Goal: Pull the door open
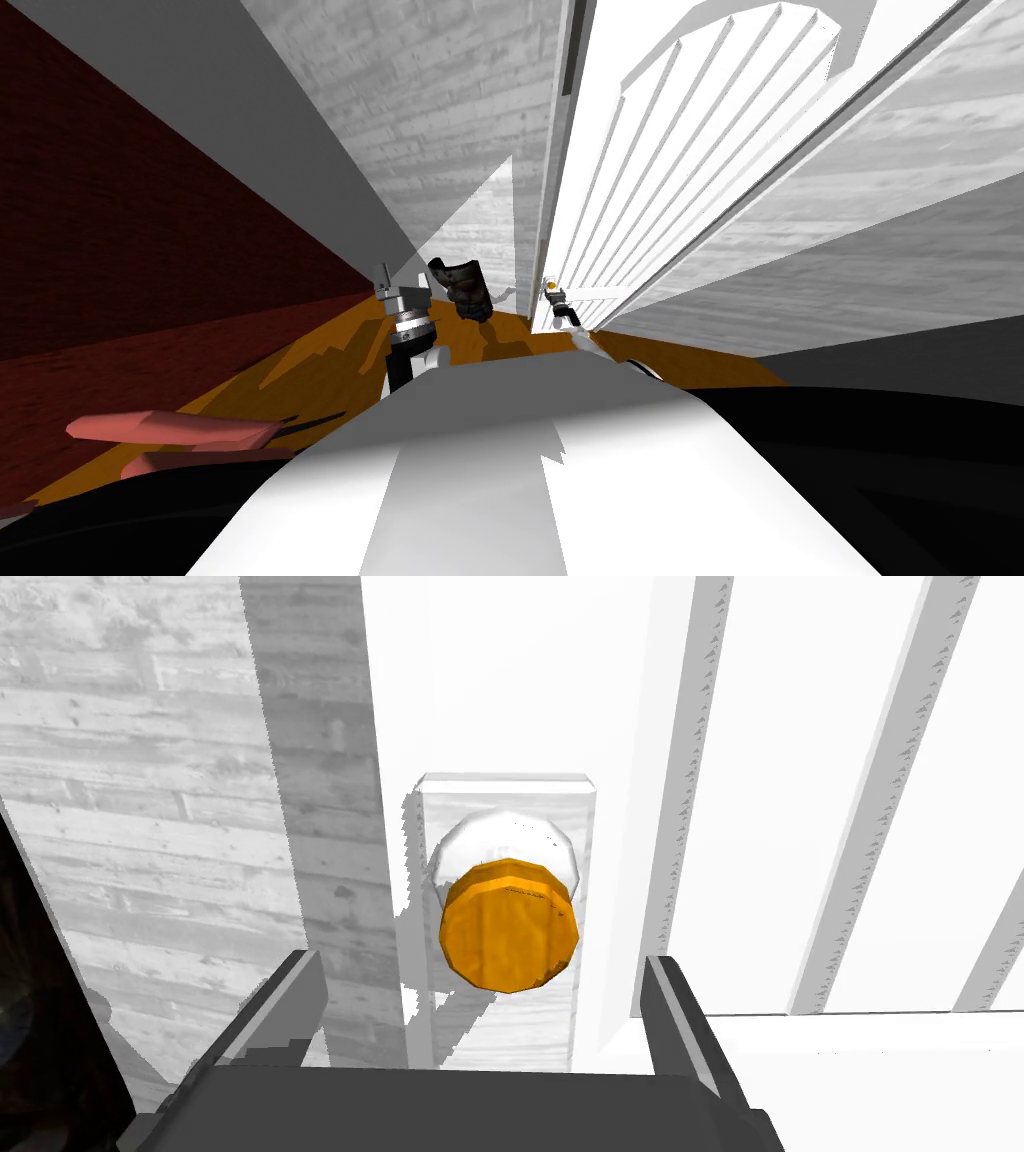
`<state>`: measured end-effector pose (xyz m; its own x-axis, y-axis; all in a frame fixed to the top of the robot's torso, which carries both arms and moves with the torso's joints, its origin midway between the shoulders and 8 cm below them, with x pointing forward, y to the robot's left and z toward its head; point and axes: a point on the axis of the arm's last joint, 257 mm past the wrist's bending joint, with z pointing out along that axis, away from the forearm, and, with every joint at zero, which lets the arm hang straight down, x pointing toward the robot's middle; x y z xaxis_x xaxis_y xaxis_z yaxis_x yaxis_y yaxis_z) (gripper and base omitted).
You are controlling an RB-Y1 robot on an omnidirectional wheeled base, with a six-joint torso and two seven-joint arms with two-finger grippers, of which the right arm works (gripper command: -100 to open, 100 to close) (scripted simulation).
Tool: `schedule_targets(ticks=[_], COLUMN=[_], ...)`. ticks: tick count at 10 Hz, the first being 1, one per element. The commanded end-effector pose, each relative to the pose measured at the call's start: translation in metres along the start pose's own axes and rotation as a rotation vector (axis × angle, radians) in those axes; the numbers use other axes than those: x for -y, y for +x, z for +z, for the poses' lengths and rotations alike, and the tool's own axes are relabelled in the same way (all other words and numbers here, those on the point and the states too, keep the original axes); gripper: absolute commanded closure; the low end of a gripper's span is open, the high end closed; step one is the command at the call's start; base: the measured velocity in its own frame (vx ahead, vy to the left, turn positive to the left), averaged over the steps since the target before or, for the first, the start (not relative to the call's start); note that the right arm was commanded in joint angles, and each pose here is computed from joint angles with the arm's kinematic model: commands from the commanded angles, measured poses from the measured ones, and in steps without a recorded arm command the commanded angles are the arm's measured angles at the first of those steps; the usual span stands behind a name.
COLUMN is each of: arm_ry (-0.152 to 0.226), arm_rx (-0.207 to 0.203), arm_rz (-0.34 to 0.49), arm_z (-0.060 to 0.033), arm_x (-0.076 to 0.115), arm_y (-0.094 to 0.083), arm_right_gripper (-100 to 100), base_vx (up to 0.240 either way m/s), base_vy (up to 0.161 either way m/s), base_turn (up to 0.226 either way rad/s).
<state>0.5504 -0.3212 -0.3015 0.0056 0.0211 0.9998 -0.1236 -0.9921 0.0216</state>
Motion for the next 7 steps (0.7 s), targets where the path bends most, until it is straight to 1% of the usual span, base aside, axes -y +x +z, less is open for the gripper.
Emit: schedule_targets(ticks=[1,3,4,5,7], arm_ry=[-0.024,-0.057,-0.048,-0.048,-0.048], arm_rx=[-0.004,-0.007,-0.007,-0.007,-0.007], arm_rz=[0.004,0.004,0.004,0.004,0.004], arm_z=[0.0015,-0.0006,0.0015,0.0015,0.0015], arm_x=[-0.022,-0.053,-0.043,-0.043,-0.043], arm_y=[0.003,0.004,0.002,0.002,0.002], arm_right_gripper=[-100,-100,-100,100,100], base_vx=[0.171,0.154,0.075,-0.007,-0.026], base_vy=[0.025,0.036,0.001,-0.004,-0.004], base_turn=[0.105,0.161,0.031,-0.055,0.014])
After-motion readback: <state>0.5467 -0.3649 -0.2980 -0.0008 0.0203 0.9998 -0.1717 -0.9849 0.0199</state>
